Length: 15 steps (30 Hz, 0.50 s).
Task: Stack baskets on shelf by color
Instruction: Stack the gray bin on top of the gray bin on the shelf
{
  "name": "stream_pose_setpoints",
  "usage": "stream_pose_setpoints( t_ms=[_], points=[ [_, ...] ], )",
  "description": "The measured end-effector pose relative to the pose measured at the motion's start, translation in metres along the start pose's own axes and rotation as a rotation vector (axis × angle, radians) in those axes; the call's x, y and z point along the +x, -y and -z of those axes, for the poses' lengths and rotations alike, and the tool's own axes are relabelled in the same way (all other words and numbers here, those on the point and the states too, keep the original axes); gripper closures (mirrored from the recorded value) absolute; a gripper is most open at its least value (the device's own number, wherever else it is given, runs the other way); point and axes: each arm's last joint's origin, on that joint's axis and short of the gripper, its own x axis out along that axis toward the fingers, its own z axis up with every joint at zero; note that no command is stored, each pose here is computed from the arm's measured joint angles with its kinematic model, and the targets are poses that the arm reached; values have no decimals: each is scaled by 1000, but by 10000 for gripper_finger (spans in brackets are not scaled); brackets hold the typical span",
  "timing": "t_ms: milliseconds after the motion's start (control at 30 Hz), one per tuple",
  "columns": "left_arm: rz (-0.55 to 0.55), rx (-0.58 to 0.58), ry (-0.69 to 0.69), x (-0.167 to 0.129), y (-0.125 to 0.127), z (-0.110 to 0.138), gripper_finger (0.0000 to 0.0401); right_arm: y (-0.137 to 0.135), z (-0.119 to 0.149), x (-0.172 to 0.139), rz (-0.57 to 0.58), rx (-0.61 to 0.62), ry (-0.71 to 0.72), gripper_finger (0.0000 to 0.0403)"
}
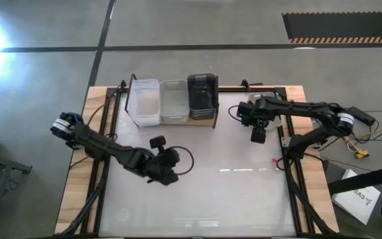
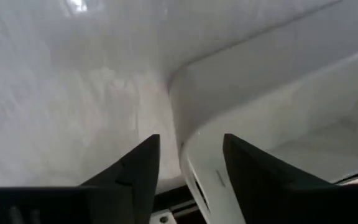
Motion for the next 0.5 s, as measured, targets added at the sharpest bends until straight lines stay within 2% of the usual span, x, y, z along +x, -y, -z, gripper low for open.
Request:
stream_pose_setpoints(
  t_ms=[133, 300, 500],
  points=[
    [31, -26, 17, -11, 11, 5, 401, -1, -8, 11, -9, -21, -33, 276],
    [67, -33, 43, -27, 25, 13, 401, -15, -18, 11, -117, 38, -8, 378],
    [146, -95, 66, -50, 39, 21, 401, -68, -31, -15, -221, 95, 64, 393]
  ],
)
